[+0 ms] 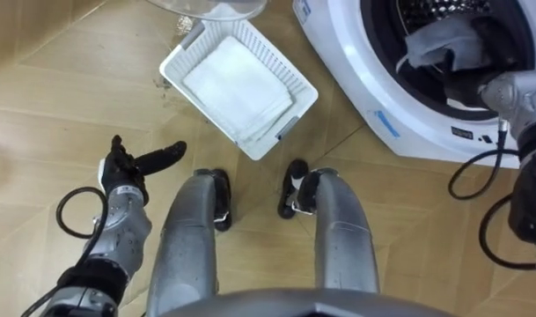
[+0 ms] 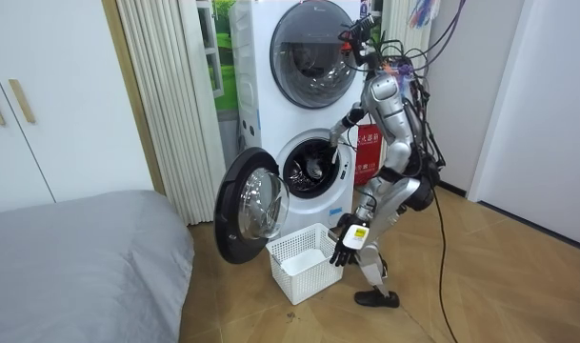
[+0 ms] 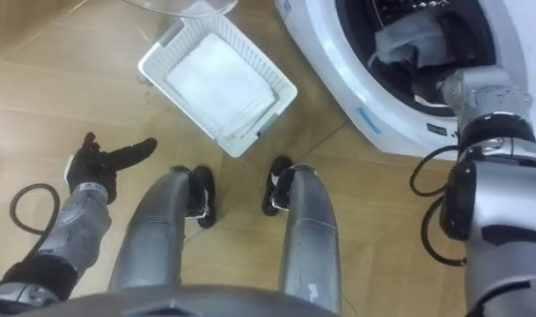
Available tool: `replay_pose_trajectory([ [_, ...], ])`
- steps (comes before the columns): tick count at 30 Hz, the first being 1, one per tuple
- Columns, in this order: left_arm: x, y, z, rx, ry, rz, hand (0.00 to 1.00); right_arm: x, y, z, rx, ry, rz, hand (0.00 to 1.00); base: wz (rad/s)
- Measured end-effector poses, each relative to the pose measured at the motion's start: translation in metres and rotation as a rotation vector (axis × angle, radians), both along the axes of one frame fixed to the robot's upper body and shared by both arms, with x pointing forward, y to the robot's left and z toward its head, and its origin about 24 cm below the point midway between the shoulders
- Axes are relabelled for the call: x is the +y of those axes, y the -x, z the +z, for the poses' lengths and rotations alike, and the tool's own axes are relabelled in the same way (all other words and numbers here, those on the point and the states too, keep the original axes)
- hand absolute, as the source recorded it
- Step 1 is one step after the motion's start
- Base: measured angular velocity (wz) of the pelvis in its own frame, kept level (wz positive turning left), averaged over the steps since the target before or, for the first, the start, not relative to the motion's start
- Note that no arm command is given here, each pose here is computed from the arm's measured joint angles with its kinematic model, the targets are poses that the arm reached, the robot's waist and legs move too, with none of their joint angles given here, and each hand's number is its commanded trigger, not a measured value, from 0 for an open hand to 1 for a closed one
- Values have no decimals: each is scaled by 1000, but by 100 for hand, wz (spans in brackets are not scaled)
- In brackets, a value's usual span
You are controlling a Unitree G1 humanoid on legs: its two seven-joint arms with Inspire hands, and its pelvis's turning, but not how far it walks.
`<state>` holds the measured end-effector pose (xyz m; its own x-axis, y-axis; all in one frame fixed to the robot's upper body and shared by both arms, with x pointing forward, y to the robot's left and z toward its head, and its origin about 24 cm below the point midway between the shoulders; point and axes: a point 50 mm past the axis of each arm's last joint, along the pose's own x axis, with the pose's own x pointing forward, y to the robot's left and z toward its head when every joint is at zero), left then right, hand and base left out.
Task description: Put towel into washing machine
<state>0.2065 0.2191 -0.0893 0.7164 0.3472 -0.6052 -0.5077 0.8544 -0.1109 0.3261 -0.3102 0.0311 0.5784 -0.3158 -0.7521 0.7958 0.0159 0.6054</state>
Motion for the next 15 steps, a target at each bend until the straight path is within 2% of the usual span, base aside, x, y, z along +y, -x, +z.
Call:
replay_pose_trajectory([
  [10, -5, 1, -1, 7, -28, -49, 0, -10, 7, -3, 5, 4, -98, 0, 2],
  [15, -11, 2, -5, 20, -47, -108, 0, -19, 26, -22, 37, 51, -134, 0, -2],
])
